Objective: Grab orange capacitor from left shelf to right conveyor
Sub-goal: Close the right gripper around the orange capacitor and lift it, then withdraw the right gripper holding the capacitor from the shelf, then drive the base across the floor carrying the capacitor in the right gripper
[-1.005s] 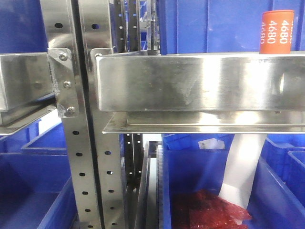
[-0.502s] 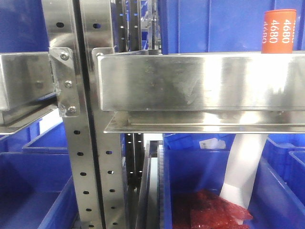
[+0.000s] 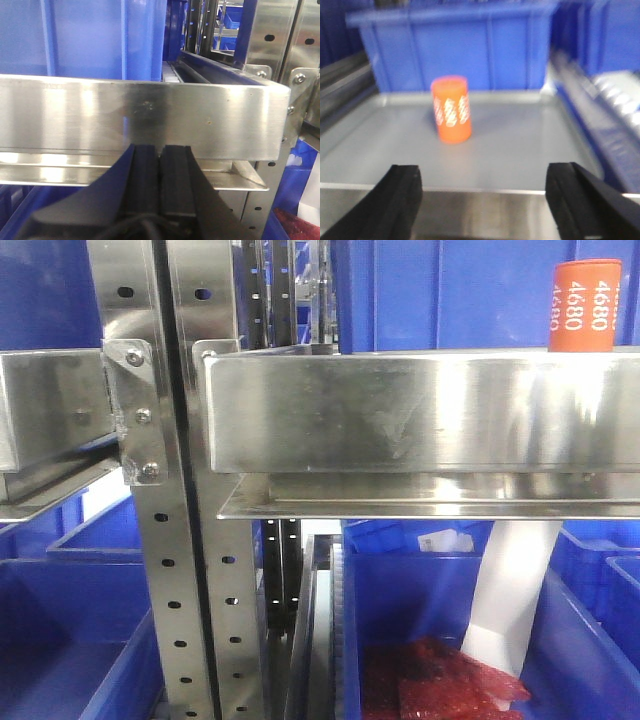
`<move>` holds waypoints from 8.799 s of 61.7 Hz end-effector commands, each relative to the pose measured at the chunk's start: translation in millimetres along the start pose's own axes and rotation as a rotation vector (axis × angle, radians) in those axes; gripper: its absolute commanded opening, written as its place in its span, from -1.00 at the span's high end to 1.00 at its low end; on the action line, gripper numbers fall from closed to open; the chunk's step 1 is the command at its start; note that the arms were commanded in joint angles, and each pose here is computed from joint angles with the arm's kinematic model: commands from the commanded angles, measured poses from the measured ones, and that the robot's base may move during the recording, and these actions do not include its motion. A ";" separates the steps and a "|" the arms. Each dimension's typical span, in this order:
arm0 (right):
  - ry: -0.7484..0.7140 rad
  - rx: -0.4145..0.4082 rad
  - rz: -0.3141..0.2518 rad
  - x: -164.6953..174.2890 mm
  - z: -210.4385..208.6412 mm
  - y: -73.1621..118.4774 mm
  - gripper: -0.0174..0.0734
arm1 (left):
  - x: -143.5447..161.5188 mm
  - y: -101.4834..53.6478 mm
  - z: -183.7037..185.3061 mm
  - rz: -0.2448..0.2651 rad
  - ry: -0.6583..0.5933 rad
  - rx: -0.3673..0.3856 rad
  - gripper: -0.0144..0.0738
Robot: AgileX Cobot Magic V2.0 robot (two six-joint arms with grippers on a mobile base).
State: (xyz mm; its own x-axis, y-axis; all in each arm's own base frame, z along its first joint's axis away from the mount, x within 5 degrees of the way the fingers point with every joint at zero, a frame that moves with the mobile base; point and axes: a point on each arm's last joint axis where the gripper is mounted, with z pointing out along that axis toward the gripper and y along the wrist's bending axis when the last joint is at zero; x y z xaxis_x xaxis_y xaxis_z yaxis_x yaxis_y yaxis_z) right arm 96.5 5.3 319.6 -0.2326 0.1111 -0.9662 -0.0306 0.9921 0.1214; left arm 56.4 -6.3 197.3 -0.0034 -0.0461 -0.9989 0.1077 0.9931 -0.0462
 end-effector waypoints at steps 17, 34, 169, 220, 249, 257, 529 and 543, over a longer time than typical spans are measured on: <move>-0.112 -0.075 -0.008 -23.1 56.0 12.7 -0.76 | -10.4 -0.3 -1.7 -0.004 -0.106 0.006 0.96; -0.169 -0.126 -0.017 -28.1 97.5 28.4 -0.76 | -10.4 -0.3 -1.7 -0.004 -0.106 0.006 0.96; -0.165 -0.098 -0.121 -57.1 172.3 30.2 0.38 | -10.4 -0.3 -1.7 -0.004 -0.106 0.006 0.96; -0.279 -0.075 -0.127 -18.4 -55.3 4.6 0.38 | -10.4 -0.3 -1.7 -0.004 -0.106 0.006 0.96; -0.322 -0.078 -0.125 -18.0 -65.4 3.8 0.38 | -10.4 -0.3 -1.7 -0.004 -0.106 0.006 0.96; -0.322 -0.078 -0.125 -18.0 -65.4 3.8 0.38 | -10.4 -0.3 -1.7 -0.004 -0.106 0.006 0.96; -0.322 -0.078 -0.125 -18.0 -65.4 3.8 0.38 | -10.4 -0.4 -1.7 -0.004 -0.106 0.008 0.96; -0.322 -0.078 -0.125 -18.0 -65.4 3.8 0.38 | -10.4 -0.4 -1.7 -0.004 -0.106 0.008 0.96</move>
State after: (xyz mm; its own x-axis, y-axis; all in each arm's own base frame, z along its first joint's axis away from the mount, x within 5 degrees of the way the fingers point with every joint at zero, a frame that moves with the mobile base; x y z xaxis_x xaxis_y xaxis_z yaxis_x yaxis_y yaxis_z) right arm 38.1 3.5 336.1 -0.0097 0.0151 -0.9998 -0.1191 0.9928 0.0161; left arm 56.4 -6.5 197.3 -0.0036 -0.0461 -0.9989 0.1116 0.9927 -0.0462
